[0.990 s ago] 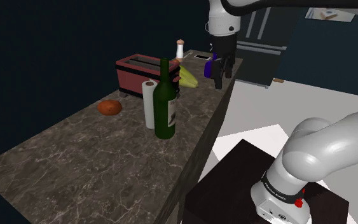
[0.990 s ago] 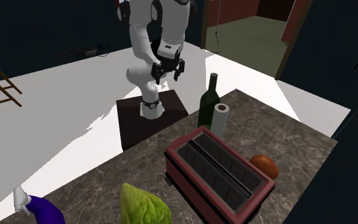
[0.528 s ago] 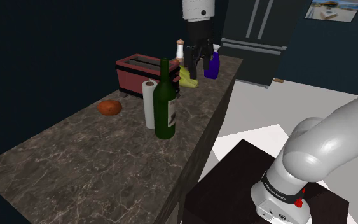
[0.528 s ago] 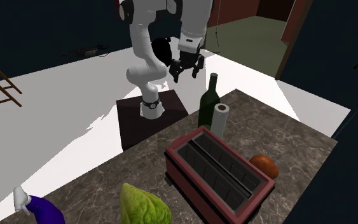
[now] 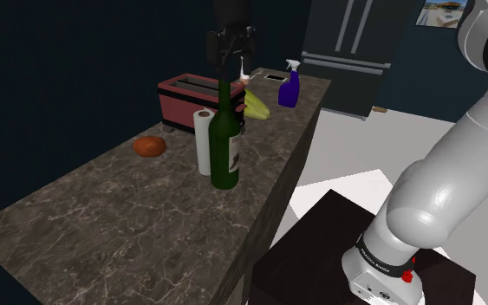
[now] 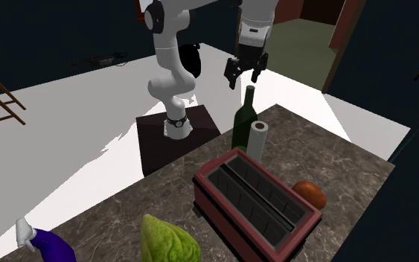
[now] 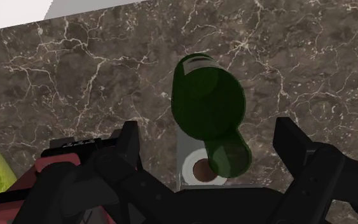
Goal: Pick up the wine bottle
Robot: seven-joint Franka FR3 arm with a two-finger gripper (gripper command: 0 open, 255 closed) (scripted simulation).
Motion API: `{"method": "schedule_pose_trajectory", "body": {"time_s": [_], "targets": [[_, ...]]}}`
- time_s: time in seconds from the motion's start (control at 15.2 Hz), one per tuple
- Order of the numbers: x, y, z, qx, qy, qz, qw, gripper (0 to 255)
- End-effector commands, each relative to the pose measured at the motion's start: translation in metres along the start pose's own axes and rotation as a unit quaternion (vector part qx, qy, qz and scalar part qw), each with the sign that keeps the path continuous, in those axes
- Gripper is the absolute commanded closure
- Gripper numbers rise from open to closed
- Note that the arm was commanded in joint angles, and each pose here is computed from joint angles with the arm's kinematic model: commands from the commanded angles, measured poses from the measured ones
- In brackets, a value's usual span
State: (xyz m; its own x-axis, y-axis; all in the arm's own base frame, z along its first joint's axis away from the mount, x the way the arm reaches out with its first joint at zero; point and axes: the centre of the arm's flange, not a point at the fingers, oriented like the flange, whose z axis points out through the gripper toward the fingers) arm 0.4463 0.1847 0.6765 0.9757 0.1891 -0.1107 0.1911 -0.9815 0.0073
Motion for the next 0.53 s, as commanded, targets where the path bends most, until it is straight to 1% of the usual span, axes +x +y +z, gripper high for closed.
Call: {"method": "schedule_pose_trajectory", "body": {"time_s": [0.0,0.07,0.46], "targets": [[0.017,-0.012,-0.012,0.006,0.005,0.001,1.0,0],[0.02,-0.014,-0.015,0.008,0.006,0.001,1.0,0],[0.024,-0.014,0.016,0.008,0.006,0.001,1.0,0]]}}
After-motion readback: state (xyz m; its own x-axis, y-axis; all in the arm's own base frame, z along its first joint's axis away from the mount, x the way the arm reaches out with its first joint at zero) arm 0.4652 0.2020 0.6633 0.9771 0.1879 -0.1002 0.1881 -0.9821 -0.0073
